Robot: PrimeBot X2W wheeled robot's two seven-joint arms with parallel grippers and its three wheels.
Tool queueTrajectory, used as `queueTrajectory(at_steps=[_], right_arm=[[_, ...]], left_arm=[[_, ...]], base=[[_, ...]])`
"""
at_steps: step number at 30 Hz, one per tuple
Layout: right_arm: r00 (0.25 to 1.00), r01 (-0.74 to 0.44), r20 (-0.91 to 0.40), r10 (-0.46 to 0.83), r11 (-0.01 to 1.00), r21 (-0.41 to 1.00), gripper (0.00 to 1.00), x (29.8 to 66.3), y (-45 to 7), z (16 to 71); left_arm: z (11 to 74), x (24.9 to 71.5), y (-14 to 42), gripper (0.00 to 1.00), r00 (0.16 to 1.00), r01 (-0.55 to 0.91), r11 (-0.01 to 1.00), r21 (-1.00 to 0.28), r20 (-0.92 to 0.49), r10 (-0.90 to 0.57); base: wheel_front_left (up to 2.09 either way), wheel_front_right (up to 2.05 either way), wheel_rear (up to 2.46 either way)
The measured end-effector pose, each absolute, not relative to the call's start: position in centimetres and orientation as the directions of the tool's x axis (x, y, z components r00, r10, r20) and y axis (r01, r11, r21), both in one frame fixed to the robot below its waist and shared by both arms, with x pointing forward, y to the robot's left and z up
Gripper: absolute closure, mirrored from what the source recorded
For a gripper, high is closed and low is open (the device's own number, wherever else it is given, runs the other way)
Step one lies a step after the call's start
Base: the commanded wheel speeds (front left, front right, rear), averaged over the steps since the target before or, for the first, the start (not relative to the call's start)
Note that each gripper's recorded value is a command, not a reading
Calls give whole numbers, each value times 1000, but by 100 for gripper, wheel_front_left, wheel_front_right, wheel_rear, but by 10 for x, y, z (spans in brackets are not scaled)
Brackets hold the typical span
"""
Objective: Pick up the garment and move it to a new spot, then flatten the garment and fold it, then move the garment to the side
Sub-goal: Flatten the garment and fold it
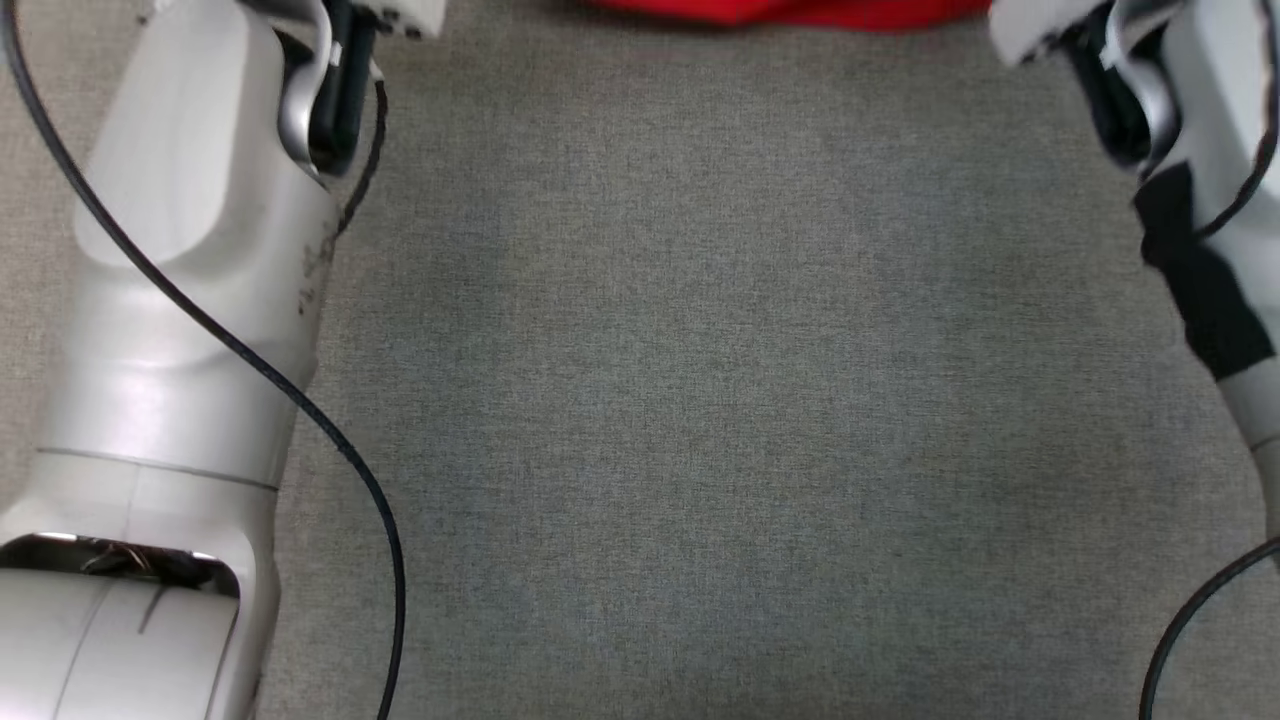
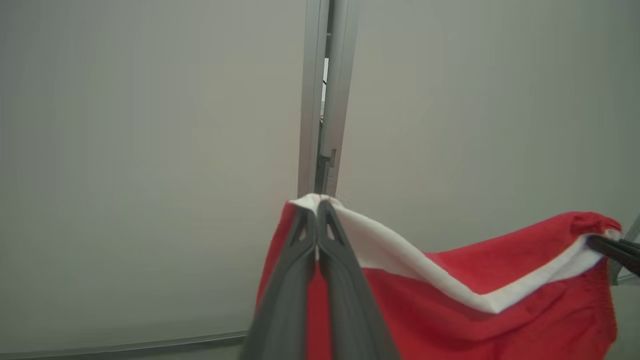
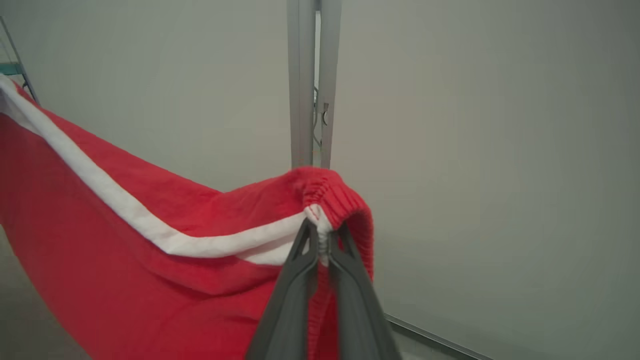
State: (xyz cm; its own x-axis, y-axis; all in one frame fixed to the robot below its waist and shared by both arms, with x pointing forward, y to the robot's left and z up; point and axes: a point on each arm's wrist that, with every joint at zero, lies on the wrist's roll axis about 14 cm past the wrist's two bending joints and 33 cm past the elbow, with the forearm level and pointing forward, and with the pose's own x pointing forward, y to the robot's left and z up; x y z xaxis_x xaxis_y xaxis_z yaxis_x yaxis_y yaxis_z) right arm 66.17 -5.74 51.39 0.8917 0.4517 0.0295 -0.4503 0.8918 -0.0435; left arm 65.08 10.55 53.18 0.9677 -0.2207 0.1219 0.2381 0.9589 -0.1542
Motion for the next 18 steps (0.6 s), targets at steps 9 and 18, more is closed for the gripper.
queueTrajectory(at_steps=[9,18], right_arm=[[882,-460,-98,460,887,24,100,628,-64,463],[865,-466,-161,475,880,94,100,583,-66,453]], left_arm=[[482,626,115,100,977,206,966,-155,-24,-212],[472,591,126,100,977,177,970,-167,-85,-194]], base=[[0,0,0],[0,0,0]])
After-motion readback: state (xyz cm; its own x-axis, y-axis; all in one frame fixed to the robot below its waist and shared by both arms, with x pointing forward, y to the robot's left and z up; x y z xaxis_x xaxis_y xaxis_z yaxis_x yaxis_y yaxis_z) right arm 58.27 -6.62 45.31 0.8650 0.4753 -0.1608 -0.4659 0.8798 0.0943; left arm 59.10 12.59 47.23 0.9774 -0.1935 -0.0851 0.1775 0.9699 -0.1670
